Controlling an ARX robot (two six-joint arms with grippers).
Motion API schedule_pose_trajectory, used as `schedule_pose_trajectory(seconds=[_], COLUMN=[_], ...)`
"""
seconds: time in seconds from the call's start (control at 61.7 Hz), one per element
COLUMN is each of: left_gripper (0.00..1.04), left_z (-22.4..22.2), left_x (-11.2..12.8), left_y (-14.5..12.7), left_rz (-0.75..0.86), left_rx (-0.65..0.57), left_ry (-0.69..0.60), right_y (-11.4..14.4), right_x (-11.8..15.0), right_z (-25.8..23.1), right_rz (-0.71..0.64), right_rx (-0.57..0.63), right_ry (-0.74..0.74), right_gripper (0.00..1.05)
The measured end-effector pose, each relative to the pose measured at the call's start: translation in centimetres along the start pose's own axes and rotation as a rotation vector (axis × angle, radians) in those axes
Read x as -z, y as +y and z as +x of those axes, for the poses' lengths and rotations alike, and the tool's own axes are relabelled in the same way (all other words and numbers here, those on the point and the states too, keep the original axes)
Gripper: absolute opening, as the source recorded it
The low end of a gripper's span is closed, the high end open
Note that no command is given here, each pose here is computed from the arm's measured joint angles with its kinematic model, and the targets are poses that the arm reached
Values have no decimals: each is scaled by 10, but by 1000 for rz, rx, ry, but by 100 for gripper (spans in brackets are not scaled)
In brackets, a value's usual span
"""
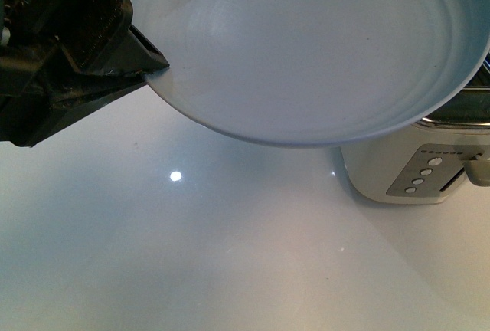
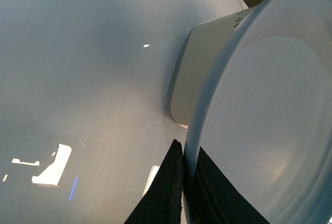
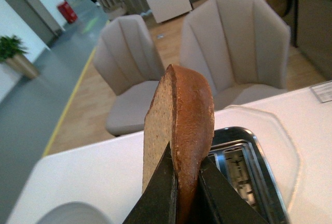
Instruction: Left arm holds plate, right arm toasts bread
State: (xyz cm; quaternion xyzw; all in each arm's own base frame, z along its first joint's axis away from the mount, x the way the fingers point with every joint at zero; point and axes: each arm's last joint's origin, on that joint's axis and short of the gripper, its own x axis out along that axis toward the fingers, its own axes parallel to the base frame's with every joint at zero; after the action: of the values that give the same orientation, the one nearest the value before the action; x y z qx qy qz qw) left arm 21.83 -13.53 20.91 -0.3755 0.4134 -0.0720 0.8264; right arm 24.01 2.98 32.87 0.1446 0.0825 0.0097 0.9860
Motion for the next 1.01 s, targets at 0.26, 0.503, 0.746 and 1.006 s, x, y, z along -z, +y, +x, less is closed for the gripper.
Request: schedule_pose_trajectory(seconds=[0.26, 0.503, 0.746, 1.006], left_gripper=[3, 3, 3, 3], left_z=[0, 0, 0, 0], left_x=[0, 0, 0, 0], left_y=[0, 0, 0, 0], left_rz=[0, 0, 0, 0], left_rx=[0, 1, 2, 2], left_ry=[0, 1, 3, 3], right_y=[-5, -4, -2, 0], right_x=[37, 65, 83, 88], right_z=[50, 68, 82, 102], right_rz=[-276, -345, -365, -387], right_rx=[87, 77, 62, 62], right_ry=[128, 207, 257, 280], right_gripper=[3, 3, 3, 3])
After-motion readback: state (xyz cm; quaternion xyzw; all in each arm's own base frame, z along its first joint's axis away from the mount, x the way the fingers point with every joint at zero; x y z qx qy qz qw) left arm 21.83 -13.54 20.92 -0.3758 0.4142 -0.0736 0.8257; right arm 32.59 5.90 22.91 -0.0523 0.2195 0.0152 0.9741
